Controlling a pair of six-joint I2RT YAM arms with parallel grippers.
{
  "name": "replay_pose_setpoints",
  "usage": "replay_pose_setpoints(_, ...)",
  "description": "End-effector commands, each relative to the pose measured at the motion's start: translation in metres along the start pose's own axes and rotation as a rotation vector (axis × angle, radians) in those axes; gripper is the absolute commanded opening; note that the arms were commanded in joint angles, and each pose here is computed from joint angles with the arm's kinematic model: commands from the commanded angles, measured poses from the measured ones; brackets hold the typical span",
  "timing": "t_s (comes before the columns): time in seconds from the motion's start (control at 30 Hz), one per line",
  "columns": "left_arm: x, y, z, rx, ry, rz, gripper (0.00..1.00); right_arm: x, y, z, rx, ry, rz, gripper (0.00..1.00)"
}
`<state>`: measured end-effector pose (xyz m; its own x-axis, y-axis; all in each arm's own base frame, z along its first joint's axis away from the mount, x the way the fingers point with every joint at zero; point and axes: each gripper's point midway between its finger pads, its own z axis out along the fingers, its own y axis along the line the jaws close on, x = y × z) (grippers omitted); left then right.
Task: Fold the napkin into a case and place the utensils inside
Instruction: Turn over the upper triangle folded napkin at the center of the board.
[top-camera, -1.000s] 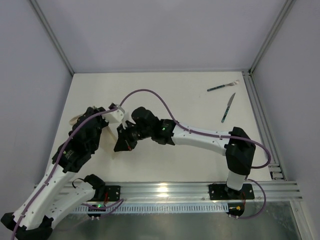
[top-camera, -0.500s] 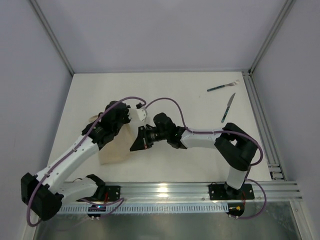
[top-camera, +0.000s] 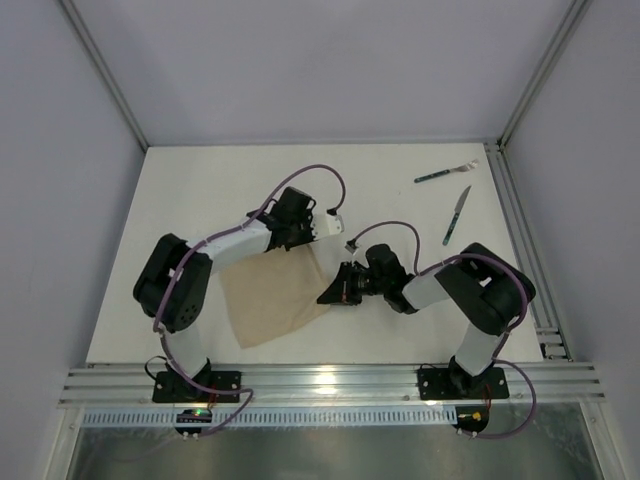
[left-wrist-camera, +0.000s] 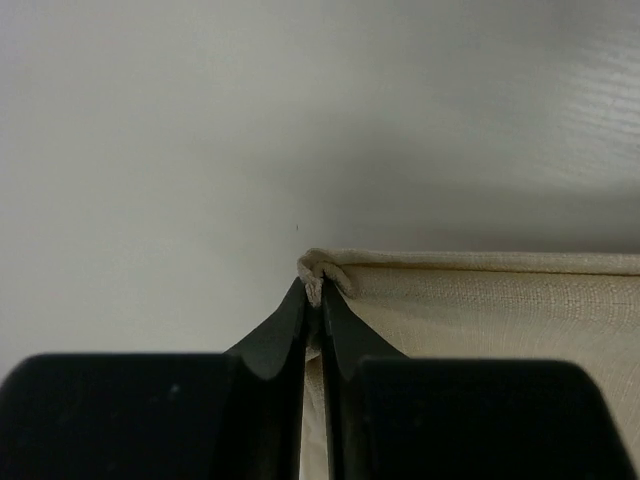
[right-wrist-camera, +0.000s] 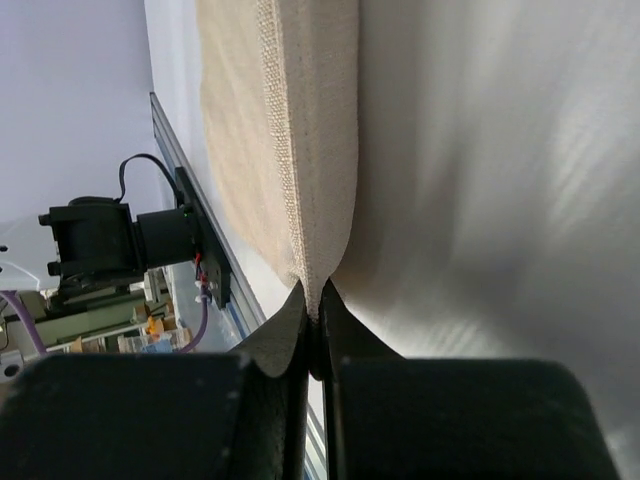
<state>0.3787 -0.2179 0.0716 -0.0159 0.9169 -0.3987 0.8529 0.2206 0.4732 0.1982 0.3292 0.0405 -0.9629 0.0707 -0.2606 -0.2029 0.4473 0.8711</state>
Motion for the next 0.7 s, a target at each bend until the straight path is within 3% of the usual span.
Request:
replay_pose_setpoints(0.0, -0.032, 0.039, 0.011, -0.091, -0.097, -0.078, 0.08, 0.005, -0.002, -0.007, 0.0, 0.005, 0.017, 0.04)
replay_pose_setpoints(0.07, -0.038, 0.033, 0.02, -0.043, -0.117, -0.1, 0.18, 0.007, -0.007, -0.008, 0.03, 0.015, 0.007, 0.04)
replay_pose_setpoints(0.1, -0.04, 0.032, 0.02, -0.034, -0.124, -0.109, 0.31, 0.008, -0.01, -0.009, 0.04, 0.014, 0.01, 0.04)
replay_pose_setpoints(0.2, -0.052, 0.032, 0.012, 0.007, -0.145, -0.161, 0.47, 0.009, -0.016, -0.014, 0.071, 0.004, 0.022, 0.04)
replay_pose_setpoints(0.37, -0.074, 0.049, -0.037, 0.042, -0.223, -0.296, 0.57, 0.012, -0.018, -0.023, 0.105, -0.013, 0.029, 0.09)
replay_pose_setpoints(0.43, -0.064, 0.05, -0.063, 0.074, -0.218, -0.366, 0.58, 0.016, -0.022, -0.026, 0.129, 0.003, 0.034, 0.2)
replay_pose_setpoints(0.47, -0.05, 0.052, -0.07, 0.071, -0.197, -0.4, 0.58, 0.021, -0.025, -0.031, 0.163, 0.022, 0.046, 0.38)
replay_pose_setpoints(0.5, -0.038, 0.045, -0.077, 0.102, -0.169, -0.442, 0.58, 0.022, -0.028, -0.034, 0.184, 0.027, 0.014, 0.43)
replay_pose_setpoints(0.53, -0.026, 0.04, -0.088, 0.107, -0.16, -0.473, 0.58, 0.017, -0.03, -0.036, 0.22, 0.006, -0.005, 0.58)
replay_pose_setpoints(0.67, 0.05, 0.036, -0.112, 0.069, -0.078, -0.636, 0.56, -0.003, -0.036, -0.065, 0.393, -0.035, -0.114, 0.61)
